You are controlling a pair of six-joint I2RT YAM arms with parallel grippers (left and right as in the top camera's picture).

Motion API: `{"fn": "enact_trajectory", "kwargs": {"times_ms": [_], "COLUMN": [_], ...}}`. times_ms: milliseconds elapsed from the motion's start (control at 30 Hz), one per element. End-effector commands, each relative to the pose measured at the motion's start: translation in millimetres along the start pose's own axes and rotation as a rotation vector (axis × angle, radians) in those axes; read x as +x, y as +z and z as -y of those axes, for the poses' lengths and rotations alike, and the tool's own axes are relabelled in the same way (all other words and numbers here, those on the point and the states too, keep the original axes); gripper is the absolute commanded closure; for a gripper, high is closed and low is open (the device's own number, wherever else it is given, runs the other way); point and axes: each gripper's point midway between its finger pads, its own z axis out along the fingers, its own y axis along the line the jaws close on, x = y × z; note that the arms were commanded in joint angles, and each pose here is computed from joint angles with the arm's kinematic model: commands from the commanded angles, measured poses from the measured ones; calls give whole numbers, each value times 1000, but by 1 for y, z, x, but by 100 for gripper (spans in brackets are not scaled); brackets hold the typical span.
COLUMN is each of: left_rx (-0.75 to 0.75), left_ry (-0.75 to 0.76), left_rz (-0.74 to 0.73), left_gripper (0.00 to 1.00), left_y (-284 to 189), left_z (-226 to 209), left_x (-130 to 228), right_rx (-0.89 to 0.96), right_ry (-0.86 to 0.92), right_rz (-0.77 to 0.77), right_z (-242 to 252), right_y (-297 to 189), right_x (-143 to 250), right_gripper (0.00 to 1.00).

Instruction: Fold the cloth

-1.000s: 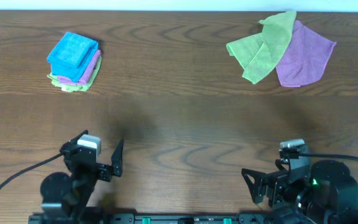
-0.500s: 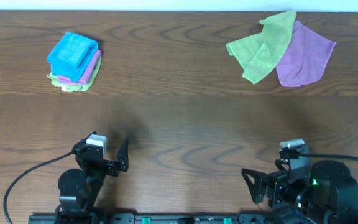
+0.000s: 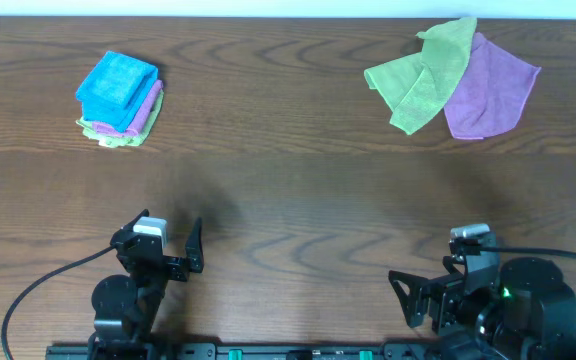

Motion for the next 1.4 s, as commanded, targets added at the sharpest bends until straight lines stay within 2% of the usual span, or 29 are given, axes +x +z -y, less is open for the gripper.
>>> {"fn": "enact_trajectory", "kwargs": {"times_ms": [0,567,700,867,1167,1367], "left_rx": [-17,-17,-17,-17,-17,-17], "left_ry": [-17,-16,-17,-17,-16,-16], "left_rz": [-20,-20,-20,-20,-20,-20], "left_gripper": [5,5,4,5,5,5], "left_y": [3,3,3,3,3,3], "left_z": [-3,-3,-3,-3,-3,-3], "left_x": [11,11,11,11,11,11], "right_rx": [-8,13,172,260,379,383], "right_ry": [3,-20,-99,-274,-281,-275], "right_rz": [6,14,106,269,399,380], "right_z": [-2,2,28,46,88,102], "right_y": [-1,-1,-3,0,28,53], "right_x": [0,-2,-20,-39,-17,8], "right_gripper": [1,1,1,1,1,1]}}
